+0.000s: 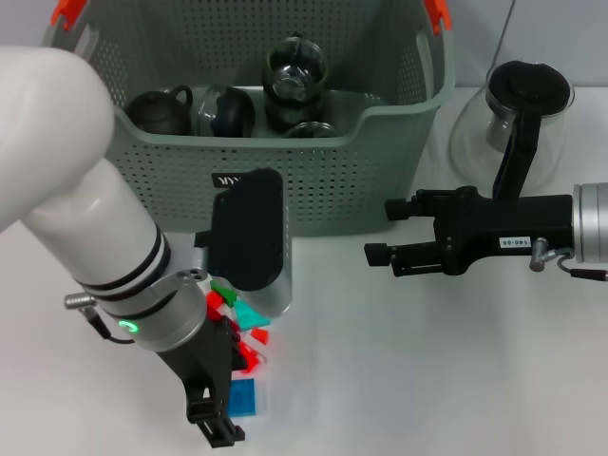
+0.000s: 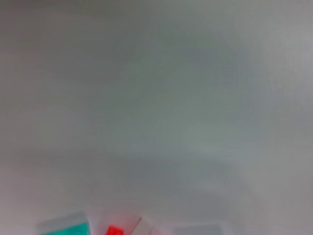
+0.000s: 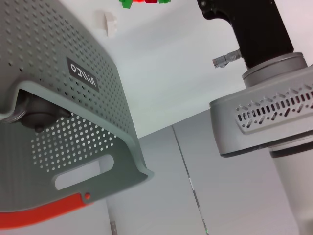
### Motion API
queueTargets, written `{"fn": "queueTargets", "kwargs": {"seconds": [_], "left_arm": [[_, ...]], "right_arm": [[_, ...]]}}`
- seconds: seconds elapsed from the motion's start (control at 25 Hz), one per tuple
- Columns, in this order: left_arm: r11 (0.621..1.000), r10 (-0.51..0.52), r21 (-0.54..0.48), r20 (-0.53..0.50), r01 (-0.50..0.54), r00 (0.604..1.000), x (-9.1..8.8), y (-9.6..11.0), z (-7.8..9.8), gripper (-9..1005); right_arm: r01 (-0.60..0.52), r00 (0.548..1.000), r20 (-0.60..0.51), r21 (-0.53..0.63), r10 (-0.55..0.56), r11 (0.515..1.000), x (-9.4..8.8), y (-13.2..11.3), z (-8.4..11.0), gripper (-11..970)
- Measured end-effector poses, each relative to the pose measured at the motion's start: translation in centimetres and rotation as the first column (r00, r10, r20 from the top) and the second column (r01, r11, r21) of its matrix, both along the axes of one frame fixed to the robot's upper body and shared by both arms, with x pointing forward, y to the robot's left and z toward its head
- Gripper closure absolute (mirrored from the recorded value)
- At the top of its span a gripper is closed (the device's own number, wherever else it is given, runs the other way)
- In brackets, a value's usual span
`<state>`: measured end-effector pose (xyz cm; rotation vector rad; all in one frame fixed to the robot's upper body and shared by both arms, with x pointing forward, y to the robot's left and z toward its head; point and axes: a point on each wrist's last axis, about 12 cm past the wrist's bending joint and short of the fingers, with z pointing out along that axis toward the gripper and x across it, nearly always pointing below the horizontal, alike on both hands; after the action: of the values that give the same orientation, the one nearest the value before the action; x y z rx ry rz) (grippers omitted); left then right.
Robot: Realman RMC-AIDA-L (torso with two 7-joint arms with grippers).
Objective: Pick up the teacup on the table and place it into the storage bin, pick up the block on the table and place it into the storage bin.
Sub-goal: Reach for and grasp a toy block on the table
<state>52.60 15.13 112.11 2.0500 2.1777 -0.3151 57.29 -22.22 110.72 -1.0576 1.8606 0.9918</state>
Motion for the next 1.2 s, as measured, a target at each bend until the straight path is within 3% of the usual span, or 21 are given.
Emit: {"fn": "queueTargets", "kwargs": {"seconds": [0.52,1.2], "left_arm": [[0.999,-0.038,0.013,0.011,0.038,0.999,-0.3,-0.2,0.8,164],[0.997,-0.054,0.059,0.02,0.053,0.998,-0.2,0.2,-0.3,166]], "right_arm": [[0.014,1.0,0.001,0.007,-0.014,1.0,0.0,-0.3,0.0,108],[0.017,1.0,0.011,0.006,-0.017,1.0,0.3,-0.1,0.3,108]]}}
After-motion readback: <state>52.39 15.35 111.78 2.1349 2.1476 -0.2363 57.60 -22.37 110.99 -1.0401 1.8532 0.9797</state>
